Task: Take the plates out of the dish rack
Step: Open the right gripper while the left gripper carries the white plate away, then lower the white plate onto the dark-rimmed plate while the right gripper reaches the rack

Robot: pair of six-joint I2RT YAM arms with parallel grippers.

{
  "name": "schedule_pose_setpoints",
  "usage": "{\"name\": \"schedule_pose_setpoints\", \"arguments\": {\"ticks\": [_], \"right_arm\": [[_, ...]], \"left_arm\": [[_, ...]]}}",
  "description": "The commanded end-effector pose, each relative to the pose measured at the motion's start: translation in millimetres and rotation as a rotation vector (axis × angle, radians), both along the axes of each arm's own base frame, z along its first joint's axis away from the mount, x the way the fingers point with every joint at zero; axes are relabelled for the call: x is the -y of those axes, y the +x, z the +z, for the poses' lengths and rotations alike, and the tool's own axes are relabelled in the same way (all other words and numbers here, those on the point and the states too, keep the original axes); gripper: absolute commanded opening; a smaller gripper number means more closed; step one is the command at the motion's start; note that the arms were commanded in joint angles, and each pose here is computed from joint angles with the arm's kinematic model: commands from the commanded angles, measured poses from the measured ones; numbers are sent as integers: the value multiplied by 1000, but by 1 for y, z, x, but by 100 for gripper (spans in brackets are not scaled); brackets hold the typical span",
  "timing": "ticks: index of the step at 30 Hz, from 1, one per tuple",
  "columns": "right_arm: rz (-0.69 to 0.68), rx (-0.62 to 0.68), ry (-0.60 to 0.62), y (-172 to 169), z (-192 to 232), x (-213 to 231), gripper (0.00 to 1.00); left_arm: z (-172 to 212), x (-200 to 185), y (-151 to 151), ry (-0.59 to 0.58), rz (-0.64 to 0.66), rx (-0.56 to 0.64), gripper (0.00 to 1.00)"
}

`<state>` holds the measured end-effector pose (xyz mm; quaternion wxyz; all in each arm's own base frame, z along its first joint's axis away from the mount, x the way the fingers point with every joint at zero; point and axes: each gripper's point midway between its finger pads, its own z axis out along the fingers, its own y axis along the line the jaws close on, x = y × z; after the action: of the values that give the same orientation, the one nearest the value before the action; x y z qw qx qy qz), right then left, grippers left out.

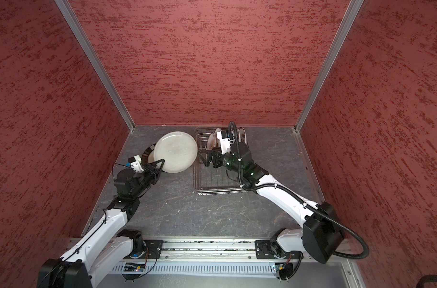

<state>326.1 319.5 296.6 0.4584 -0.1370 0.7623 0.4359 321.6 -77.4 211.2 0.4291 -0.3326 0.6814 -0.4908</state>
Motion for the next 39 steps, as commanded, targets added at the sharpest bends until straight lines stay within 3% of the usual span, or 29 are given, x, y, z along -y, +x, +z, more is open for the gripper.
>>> {"name": "schedule_pose_setpoints", "arguments": {"ticks": [1,6,17,25,30,39], "right_arm": [[-54,24,-133,8,-10,-9,99],[-86,36,-280,17,-31,-40,99],[-18,92,-438,25,-69,-116,99],[-34,12,-476,45,-97,-147,99],[50,28,-487,47,-109,-169,99],[79,56,-510,60,-132,-190,99]], "left_arm": [[52,-6,0,-49,-8,182,0],[40,-33,4,-48,76,154,0],[7,-79,11,-1,241,50,0],[-12,-102,22,55,334,-22,0],[-27,-114,35,58,358,-60,0],[-39,-123,54,69,371,-85,0]]}}
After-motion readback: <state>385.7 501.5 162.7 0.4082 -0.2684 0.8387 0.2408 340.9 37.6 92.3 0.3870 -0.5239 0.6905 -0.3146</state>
